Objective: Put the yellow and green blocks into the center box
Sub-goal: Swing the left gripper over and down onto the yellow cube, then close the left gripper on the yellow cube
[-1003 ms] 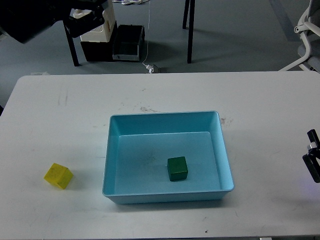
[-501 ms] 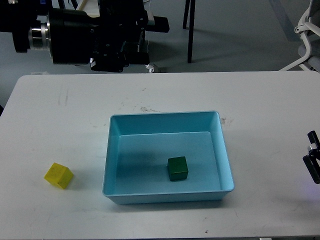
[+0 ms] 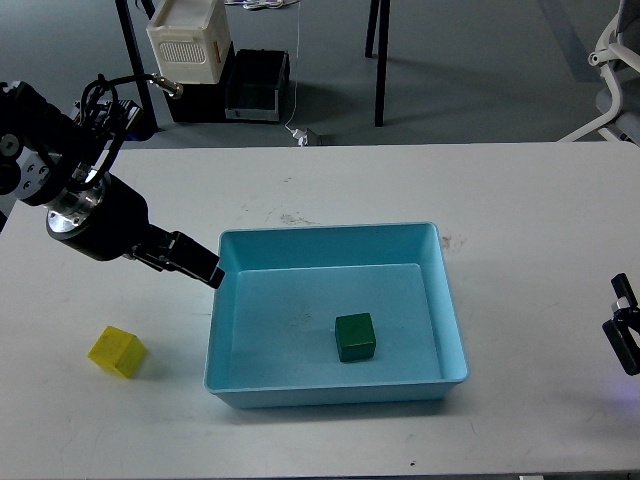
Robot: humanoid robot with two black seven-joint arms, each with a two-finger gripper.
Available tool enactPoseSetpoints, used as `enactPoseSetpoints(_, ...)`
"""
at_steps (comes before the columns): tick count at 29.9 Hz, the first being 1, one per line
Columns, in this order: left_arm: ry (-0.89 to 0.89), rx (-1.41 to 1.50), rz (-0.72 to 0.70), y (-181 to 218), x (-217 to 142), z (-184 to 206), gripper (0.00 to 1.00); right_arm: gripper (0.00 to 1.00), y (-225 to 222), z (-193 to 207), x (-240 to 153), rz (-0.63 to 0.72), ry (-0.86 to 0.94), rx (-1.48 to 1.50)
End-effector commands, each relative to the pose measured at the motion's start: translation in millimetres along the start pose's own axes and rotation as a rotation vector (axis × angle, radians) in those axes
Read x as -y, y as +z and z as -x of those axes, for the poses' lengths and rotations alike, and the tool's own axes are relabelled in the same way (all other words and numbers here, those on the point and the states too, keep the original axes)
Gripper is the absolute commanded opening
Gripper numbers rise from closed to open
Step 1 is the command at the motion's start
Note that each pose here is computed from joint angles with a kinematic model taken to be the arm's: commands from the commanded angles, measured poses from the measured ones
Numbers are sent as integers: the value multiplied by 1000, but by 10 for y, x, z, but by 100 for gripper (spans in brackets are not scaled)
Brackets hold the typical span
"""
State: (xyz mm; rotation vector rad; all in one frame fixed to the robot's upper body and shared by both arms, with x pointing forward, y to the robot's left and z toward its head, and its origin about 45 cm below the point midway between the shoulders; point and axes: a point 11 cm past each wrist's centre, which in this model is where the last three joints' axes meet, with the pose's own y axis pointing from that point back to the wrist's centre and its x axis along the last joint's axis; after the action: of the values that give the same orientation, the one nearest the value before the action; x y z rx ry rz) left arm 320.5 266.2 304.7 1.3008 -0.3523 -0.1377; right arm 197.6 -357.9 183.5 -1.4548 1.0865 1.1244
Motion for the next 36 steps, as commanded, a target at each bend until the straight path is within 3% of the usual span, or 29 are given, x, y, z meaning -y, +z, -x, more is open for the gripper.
enactPoseSetpoints(1, -57, 14, -80, -209, 20, 132, 100, 100, 21, -7, 3, 5, 1, 4)
enactPoseSetpoints(6, -132, -7, -152, -495, 192, 336, 100, 100, 27, -4, 6, 7, 0, 5)
enactPoseSetpoints(16, -157, -34, -179, -756, 488, 390, 100, 100, 36, -11, 6, 9, 2, 7)
enactPoseSetpoints(36, -186, -17, -173, -815, 820, 542, 100, 100, 36, -14, 1, 10, 4, 6)
